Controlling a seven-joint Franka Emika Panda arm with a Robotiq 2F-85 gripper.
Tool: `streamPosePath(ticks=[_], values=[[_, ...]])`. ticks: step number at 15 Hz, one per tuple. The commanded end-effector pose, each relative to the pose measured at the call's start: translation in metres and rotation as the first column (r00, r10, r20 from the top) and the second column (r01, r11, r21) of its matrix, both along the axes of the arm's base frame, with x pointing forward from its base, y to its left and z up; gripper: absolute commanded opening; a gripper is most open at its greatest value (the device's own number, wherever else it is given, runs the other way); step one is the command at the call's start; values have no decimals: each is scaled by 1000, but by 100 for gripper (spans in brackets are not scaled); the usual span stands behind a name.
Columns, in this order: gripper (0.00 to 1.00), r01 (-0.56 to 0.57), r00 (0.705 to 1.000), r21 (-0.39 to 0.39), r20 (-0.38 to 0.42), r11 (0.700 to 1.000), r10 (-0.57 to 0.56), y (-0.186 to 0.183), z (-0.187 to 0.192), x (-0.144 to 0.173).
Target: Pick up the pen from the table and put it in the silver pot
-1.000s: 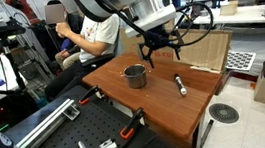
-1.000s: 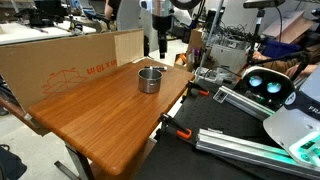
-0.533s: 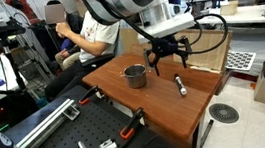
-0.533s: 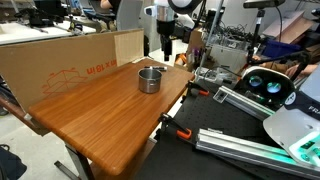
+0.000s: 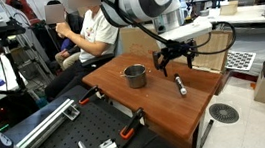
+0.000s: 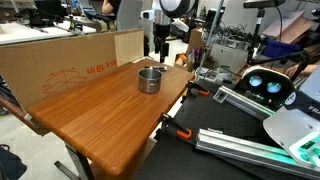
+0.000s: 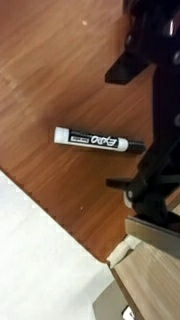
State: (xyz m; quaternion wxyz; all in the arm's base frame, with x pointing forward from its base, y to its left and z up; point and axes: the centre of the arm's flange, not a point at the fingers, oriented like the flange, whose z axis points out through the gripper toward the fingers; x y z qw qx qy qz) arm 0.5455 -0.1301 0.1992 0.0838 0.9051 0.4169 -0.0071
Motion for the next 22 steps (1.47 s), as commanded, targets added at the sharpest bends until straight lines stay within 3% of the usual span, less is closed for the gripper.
streamPosePath(ticks=[1, 11, 12, 13, 22], values=[[100, -78, 997, 57, -1, 995, 78, -3, -17, 18], [100, -99, 993, 154, -52, 983, 108, -11, -63, 34], [90, -89, 994, 164, -55, 982, 99, -13, -66, 35], [72, -89, 994, 170, -54, 981, 100, -15, -68, 37], [5, -65, 995, 172, -60, 983, 77, -20, -61, 43]])
